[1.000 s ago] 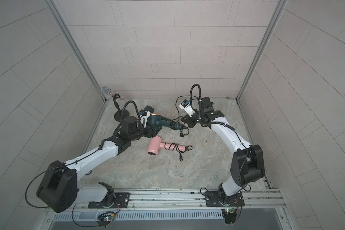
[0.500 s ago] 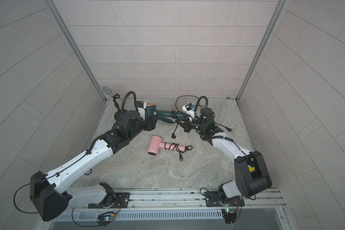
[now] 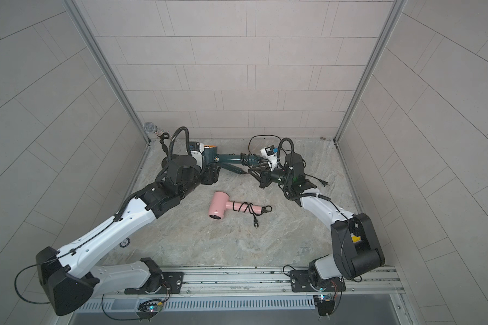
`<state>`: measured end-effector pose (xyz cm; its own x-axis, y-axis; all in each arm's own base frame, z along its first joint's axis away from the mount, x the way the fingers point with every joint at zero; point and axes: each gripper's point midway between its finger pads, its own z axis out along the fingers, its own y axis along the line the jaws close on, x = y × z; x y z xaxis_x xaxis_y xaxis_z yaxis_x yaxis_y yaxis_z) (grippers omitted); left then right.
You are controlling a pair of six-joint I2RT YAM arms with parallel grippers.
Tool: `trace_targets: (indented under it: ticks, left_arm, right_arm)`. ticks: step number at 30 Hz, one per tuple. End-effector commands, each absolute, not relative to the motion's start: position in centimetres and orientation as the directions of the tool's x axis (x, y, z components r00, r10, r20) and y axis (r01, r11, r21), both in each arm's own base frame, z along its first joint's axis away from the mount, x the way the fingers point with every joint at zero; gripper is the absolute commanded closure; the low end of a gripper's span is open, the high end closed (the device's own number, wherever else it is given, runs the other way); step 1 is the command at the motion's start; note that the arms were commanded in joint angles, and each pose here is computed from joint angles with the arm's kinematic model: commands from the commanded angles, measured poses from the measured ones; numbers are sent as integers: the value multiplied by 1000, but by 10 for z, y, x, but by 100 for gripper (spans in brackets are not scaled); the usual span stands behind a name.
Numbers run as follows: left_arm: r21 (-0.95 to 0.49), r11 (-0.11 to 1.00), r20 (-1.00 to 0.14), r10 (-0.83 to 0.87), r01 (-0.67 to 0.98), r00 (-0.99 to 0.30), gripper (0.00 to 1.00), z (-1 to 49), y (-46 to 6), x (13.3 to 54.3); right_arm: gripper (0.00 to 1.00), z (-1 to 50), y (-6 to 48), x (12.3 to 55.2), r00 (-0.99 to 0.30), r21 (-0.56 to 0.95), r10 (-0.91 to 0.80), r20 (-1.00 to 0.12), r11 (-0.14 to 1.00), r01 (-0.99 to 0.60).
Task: Wrap the cord around the hair dryer
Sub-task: Wrap the power cord around the hair dryer.
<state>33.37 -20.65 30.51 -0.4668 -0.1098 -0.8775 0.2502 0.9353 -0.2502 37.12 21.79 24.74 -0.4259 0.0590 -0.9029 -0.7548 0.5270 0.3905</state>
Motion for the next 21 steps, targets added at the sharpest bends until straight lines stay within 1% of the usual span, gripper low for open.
trace_targets:
  ticks: [1, 11, 15, 18, 21]
  left_arm:
    - [-309, 903, -906, -184, 297, -382, 100, 360, -207, 326]
    - [-330, 882, -894, -177, 337, -412, 100, 371, -215, 319]
    - [-315, 897, -897, -175, 311, -405, 100, 375, -210, 321]
    - [-272, 924, -905, -151, 268, -398, 100, 375, -201, 325]
    - [-266, 926, -904, -143, 268, -402, 100, 376, -201, 325]
  right_arm:
    - [64, 261, 215, 368, -383, 346, 39, -923, 521, -780]
    - [54, 253, 220, 365, -392, 355, 33, -919, 496, -792]
    - [51, 243, 223, 350, -405, 354, -2, -914, 480, -803]
    - [49, 231, 214, 334, -399, 328, -31, -916, 516, -792]
    - [45, 230, 207, 321, -383, 298, -52, -922, 537, -789]
